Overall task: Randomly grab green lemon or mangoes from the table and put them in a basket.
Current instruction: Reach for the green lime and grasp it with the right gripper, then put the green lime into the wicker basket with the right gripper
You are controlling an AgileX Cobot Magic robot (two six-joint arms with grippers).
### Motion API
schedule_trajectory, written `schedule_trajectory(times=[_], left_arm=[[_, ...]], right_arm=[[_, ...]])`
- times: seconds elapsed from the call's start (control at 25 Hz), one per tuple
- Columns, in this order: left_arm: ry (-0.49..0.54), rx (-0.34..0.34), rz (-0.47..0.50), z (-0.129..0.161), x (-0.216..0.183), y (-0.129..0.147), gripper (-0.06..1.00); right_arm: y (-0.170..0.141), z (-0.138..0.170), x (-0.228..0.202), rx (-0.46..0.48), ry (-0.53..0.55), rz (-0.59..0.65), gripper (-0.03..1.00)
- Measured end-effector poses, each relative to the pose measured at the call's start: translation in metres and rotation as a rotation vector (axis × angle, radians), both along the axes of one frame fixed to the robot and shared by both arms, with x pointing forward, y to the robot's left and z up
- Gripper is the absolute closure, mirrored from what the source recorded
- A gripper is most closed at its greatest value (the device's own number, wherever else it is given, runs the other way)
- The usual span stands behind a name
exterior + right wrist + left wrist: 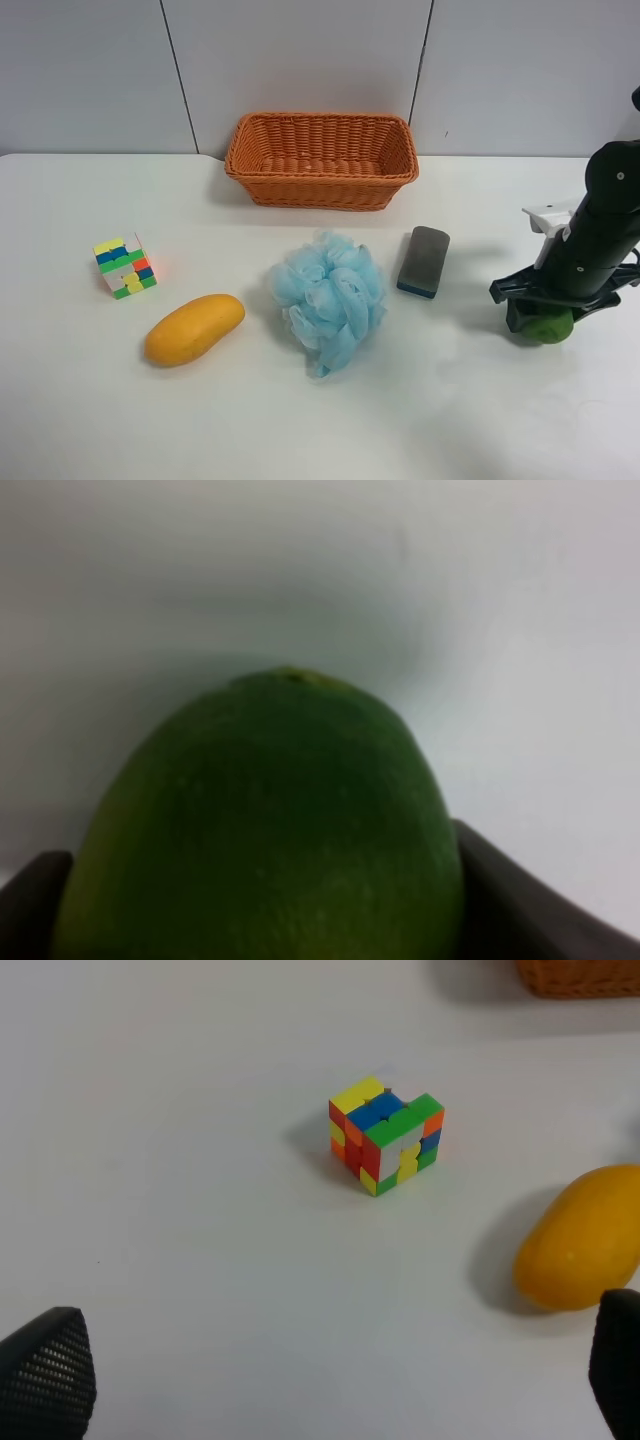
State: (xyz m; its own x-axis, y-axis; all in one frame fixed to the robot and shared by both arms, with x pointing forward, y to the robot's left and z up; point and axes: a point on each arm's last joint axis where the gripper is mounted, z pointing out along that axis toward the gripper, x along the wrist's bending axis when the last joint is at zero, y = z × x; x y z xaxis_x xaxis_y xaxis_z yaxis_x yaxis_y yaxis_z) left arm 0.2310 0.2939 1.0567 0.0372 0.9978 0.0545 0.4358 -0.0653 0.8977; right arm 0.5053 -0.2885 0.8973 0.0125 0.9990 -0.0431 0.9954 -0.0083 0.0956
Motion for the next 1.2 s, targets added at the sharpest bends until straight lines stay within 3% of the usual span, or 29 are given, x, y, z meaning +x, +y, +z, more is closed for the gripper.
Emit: schedule_trajectory(times=[0.48, 0.6, 0.96, 1.04, 1.2], left_arm=[[0.000, 0.000, 0.000, 0.000, 0.000, 0.000, -0.05], [0.000, 0.000, 0.000, 0.000, 0.000, 0.000, -0.05], [0.000, 0.000, 0.000, 0.000, 0.000, 0.000, -0.05], [0.000, 0.000, 0.000, 0.000, 0.000, 0.000, -0.05], [0.000, 0.000, 0.000, 0.000, 0.000, 0.000, -0.05]], right_arm=[[0.001, 0.004, 0.000, 0.014, -0.007, -0.018, 0.30], [0.005, 0.026, 0.010, 0.027, -0.097, -0.016, 0.30], [0.048, 0.144, 0.080, 0.090, -0.533, 0.106, 0.30], [0.060, 0.159, 0.098, 0.107, -0.586, 0.126, 0.30], [0.084, 0.162, 0.137, 0.146, -0.583, 0.140, 0.30]])
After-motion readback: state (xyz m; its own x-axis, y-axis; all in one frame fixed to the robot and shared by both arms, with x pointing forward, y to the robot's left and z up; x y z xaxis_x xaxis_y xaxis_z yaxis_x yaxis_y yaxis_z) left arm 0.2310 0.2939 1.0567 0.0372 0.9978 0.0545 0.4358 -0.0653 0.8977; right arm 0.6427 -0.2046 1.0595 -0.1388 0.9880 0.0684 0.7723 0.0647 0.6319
